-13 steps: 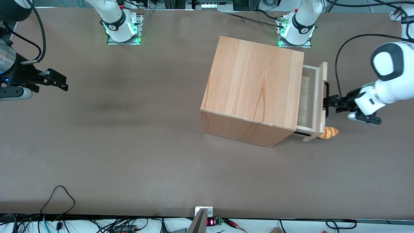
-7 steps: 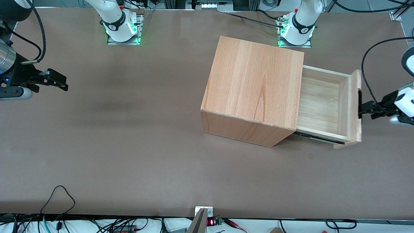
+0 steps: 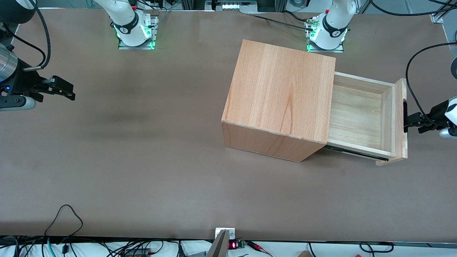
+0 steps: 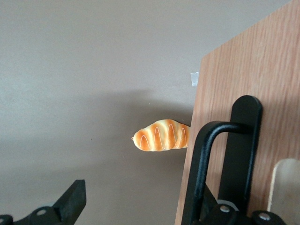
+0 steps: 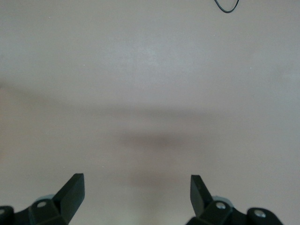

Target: Open top drawer with left arm

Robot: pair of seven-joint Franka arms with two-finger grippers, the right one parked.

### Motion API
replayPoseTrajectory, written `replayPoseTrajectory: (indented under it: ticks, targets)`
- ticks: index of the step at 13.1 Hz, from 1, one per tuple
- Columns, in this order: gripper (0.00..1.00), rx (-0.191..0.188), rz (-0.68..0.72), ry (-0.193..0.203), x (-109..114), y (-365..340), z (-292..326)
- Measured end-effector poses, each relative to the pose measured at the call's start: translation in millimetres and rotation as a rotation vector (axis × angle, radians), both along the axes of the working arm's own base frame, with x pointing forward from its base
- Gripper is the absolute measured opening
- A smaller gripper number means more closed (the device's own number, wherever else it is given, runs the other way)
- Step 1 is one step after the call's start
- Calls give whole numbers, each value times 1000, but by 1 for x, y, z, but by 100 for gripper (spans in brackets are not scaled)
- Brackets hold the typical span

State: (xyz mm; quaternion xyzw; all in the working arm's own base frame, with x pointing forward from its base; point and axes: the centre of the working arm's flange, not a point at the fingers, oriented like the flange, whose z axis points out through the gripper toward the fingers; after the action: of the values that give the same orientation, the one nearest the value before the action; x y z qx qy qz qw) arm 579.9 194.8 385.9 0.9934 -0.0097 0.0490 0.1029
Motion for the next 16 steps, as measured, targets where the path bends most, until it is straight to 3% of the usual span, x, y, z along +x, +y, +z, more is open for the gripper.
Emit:
replayPoseTrajectory:
  ticks: [7, 9, 11, 16]
  targets:
    - [100, 2, 154, 34, 1, -4, 15]
    - [100, 12, 219, 64, 2, -3, 31]
    - [100, 46, 308, 78, 2, 7, 58]
    - [100, 48, 344, 169, -18, -23, 132]
